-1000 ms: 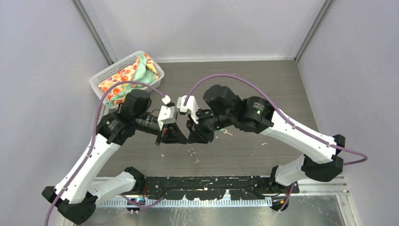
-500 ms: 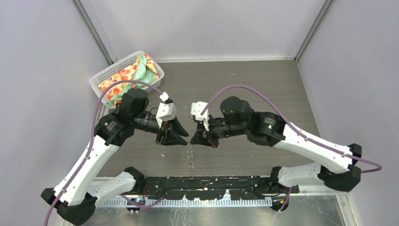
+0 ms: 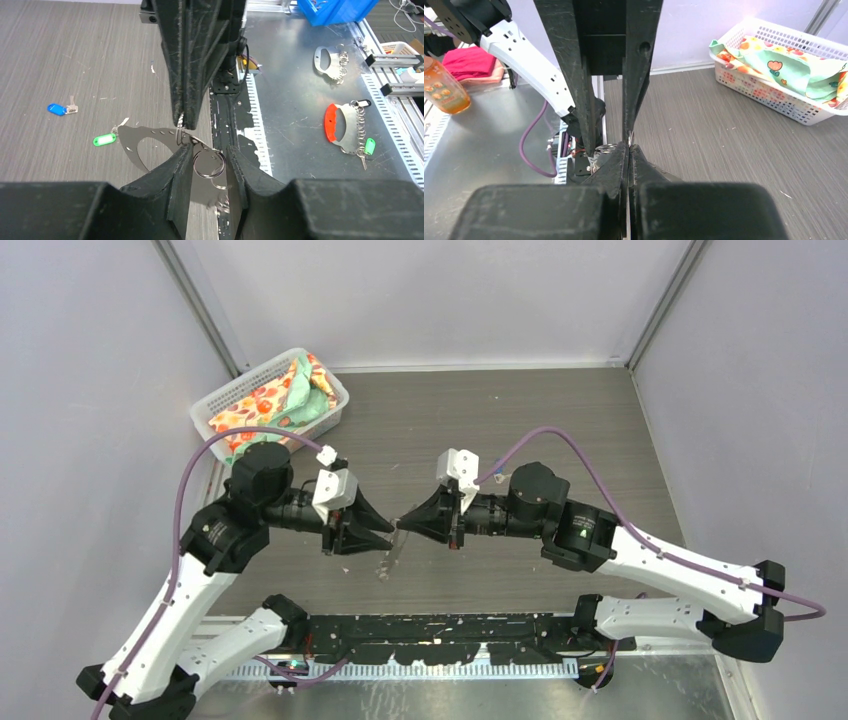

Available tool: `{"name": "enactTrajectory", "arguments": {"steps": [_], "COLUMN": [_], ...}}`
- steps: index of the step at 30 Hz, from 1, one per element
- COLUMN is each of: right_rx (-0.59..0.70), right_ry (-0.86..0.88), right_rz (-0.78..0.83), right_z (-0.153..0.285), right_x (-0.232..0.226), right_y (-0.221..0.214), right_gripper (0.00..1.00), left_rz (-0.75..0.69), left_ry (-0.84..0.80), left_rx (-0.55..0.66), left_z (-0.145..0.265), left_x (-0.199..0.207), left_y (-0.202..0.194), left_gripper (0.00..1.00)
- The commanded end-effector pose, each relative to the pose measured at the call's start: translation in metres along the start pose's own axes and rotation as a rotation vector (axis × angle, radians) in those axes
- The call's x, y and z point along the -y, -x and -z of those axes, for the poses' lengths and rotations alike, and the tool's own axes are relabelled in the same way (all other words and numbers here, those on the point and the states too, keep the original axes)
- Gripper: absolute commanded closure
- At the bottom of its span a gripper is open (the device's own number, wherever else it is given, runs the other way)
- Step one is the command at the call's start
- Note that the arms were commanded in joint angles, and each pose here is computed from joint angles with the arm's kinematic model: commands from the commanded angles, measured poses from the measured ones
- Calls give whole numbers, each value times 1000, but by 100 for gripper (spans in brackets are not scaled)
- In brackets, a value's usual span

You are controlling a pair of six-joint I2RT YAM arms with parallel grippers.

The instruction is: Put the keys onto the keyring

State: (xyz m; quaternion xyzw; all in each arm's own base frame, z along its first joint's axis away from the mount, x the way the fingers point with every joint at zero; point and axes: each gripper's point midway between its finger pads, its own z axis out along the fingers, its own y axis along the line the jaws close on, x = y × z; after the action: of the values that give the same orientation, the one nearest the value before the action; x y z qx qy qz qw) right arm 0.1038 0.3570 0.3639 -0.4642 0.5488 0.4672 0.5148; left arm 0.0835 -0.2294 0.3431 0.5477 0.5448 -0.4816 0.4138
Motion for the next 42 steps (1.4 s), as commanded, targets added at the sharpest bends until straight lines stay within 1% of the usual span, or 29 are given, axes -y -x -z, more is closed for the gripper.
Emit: {"name": "enactTrajectory", "arguments": {"steps": [1, 4, 7, 14, 21, 25, 26, 29, 31, 33, 36, 39, 41, 42], "right_rx": [198, 211, 220, 252, 273, 261, 257, 244, 241, 241, 245, 248, 249, 247], "right_ry": [-6, -8, -11, -23, -57, -88, -98, -127, -145, -160, -171, -188, -205, -216], "right_rz": [25, 24, 21, 16, 13, 11, 12, 20, 27, 35, 38, 52, 65, 72], "right_z": [10, 13, 15, 21, 25, 24, 24, 23, 23, 22, 20, 18, 18, 17], "right_x": [-5, -5, -6, -6, -1, 5, 7, 12, 15, 17, 19, 20, 22, 23], "right_y": [52, 54, 54, 54, 52, 49, 48, 45, 44, 44, 45, 46, 47, 47], "right_gripper": [99, 99, 99, 99, 99, 99, 99, 99, 99, 99, 99, 99, 99, 99], "left_rz": [-8, -10, -13, 10, 69, 75, 75, 103, 121, 131, 164, 225, 242, 242], "left_ry": [49, 85, 92, 9, -36, 15, 31, 116, 147, 148, 185, 179, 159, 151], "left_rx": [18, 14, 20, 36, 38, 33, 30, 14, 0, -1, 21, 43, 54, 62], "left_z": [-2, -2, 0, 1, 0, -1, -1, 0, 2, 2, 1, -1, -1, -2], "left_x": [-14, -20, -19, -2, 3, -6, -9, -22, -26, -25, -30, -29, -26, -24], "left_y": [6, 4, 7, 15, 22, 18, 17, 11, 6, 2, 1, 7, 12, 15], "left_gripper": [68, 69, 72, 78, 79, 75, 73, 61, 59, 53, 51, 49, 44, 40]}}
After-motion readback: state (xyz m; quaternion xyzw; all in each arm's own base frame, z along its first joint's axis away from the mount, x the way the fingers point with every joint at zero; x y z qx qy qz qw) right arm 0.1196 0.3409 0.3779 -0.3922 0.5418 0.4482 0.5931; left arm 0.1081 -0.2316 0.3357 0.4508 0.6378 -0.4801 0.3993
